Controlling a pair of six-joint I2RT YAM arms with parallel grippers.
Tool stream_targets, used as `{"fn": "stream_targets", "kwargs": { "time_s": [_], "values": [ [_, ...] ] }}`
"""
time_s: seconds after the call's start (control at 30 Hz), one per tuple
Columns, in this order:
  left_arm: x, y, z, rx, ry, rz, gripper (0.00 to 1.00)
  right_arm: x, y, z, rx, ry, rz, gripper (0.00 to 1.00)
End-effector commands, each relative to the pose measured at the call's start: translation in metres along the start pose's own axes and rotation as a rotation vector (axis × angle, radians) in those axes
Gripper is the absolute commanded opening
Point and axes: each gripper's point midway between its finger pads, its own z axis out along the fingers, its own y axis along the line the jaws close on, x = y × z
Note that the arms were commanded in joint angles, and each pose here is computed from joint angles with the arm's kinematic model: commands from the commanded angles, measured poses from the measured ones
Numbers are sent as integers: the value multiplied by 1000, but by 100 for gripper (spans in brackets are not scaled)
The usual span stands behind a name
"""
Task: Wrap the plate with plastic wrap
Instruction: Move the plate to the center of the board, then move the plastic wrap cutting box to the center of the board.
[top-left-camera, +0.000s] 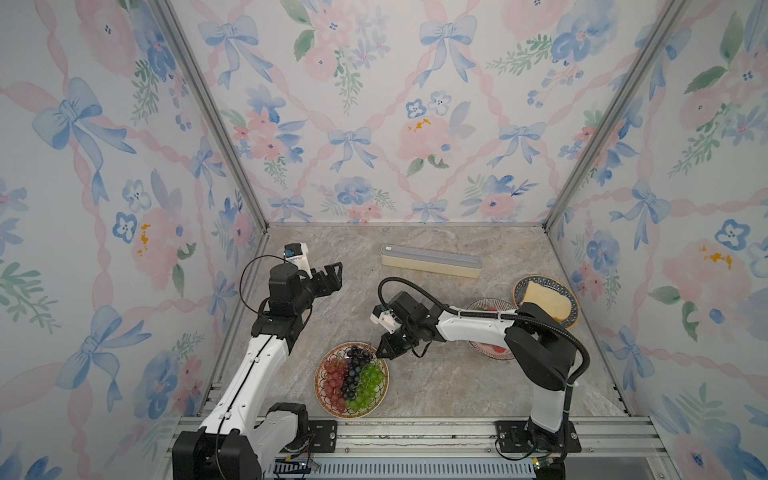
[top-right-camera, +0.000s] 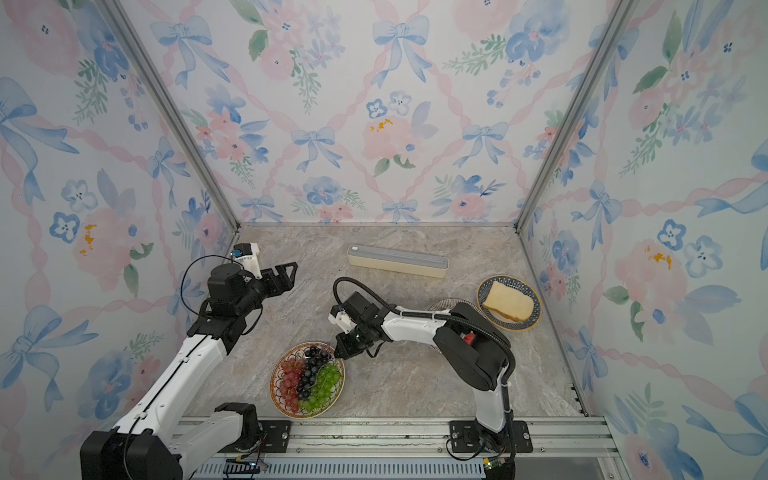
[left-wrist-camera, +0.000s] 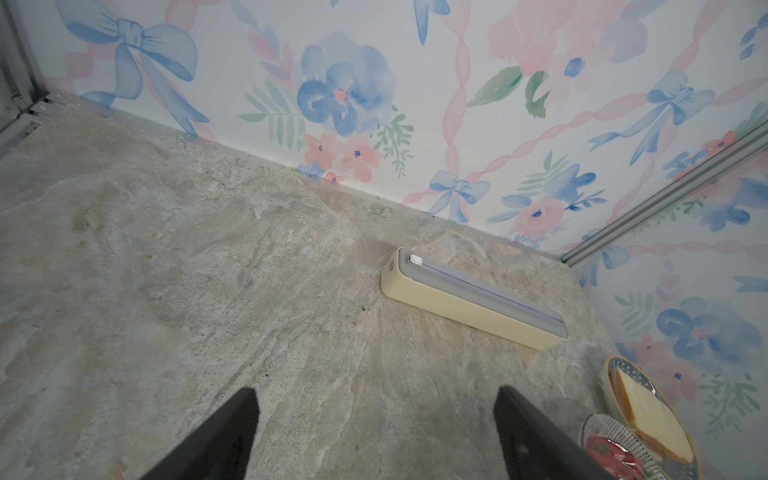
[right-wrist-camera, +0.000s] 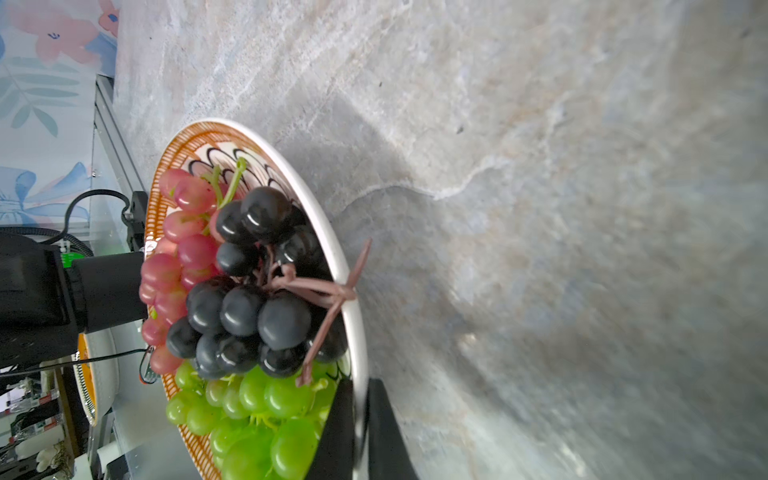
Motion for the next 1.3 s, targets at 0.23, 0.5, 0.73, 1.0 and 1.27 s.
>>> {"fn": "stream_targets", "kwargs": {
  "time_s": [0.23, 0.5, 0.73, 1.0, 1.27],
  "values": [
    [1, 5, 2, -17, 16, 16, 92, -20, -82, -80, 132, -210, 203, 0],
    [5, 7, 6, -20, 31, 12, 92, -19, -138, -118, 233, -293, 309, 0],
    [12, 6, 17, 0, 74, -1, 92, -22, -154, -129, 265, -321, 329, 24],
    [19, -19, 81, 110, 158, 9, 93, -50, -175, -215, 366, -512, 301, 62],
    [21, -44, 192, 222, 183, 22, 94, -66, -284, -306, 547, -750, 524, 100]
  ]
}}
